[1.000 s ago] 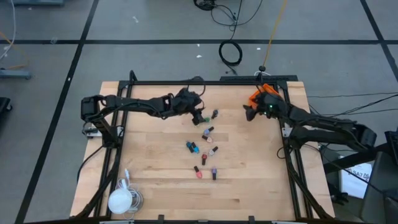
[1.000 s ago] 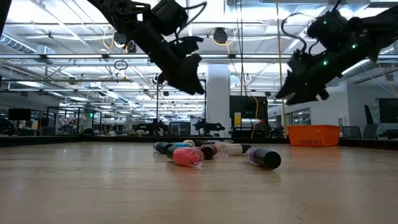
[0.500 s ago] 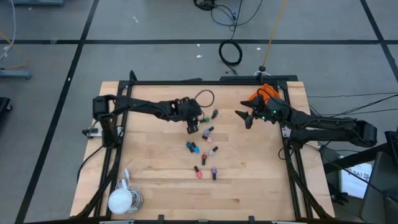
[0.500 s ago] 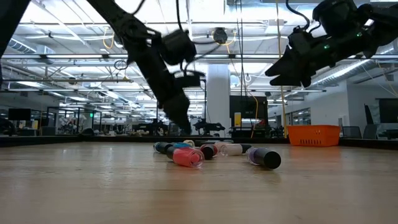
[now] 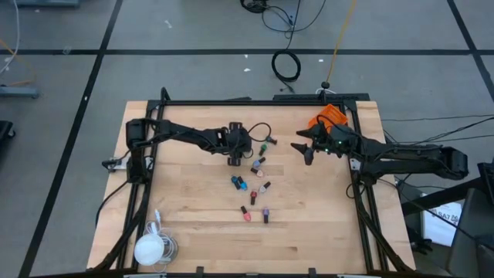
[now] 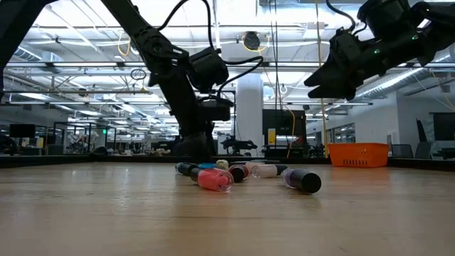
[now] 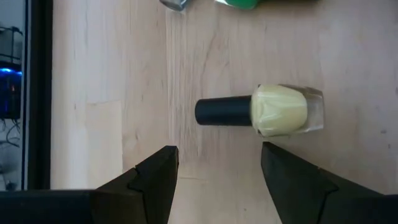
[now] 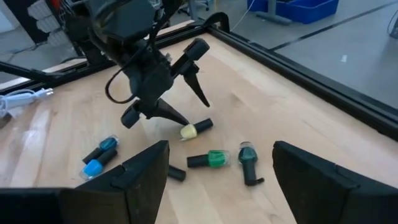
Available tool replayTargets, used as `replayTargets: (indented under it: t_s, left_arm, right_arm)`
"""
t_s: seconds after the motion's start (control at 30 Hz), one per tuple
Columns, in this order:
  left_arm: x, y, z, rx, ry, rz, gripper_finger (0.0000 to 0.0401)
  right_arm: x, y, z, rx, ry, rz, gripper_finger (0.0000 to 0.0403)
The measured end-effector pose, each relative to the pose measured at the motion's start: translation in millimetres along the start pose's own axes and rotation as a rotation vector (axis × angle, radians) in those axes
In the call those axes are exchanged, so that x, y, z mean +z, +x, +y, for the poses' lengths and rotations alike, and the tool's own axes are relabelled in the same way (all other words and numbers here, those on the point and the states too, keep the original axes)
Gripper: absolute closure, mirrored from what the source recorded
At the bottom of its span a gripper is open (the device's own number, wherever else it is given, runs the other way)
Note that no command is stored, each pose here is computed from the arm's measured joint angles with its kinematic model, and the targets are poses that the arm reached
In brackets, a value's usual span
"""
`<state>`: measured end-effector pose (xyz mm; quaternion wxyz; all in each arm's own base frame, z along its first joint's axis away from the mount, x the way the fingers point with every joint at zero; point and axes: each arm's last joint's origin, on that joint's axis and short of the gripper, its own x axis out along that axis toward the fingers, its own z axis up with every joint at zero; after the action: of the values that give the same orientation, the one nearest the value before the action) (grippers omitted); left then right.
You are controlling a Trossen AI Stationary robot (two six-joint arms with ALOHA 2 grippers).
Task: Pick & Place Nail Polish
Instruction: Put the yellow nail polish bottle into the orange basket
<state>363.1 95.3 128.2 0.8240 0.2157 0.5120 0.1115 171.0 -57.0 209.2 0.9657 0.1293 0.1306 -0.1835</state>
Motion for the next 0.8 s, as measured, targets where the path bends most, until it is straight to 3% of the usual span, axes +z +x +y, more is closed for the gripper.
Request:
replayTargets:
  t_s: [0.1,0.3,0.43,0.63,0.8]
  left_arm:
    - [1.6,-1.5,0.1,-0.003,-0.016,-0.018,0.0171]
    - [13.8,-6.4,-10.9,-0.205,-0.136,-0.171,0.0171]
    - [23.0,-10.1,-16.6,-0.234,-0.166,-0.245,0.0171]
    - [24.3,-14.4,-17.9,-0.164,-0.179,-0.214,0.0171]
    - [14.1,-11.0,-14.4,-0.214,-0.335,-0.124,0.0171]
  right_arm:
    - [-0.4,0.0,2.0,0.011,-0.002,0.002,0.0133]
    - [-1.1,-0.1,2.3,0.011,-0.002,0.009,0.0133]
    - [-1.3,0.0,2.3,0.011,-0.002,0.011,0.0133]
    - [-2.1,-0.1,2.1,0.009,-0.002,0.019,0.0133]
    - [-2.7,0.0,2.0,0.007,0.001,0.025,0.0133]
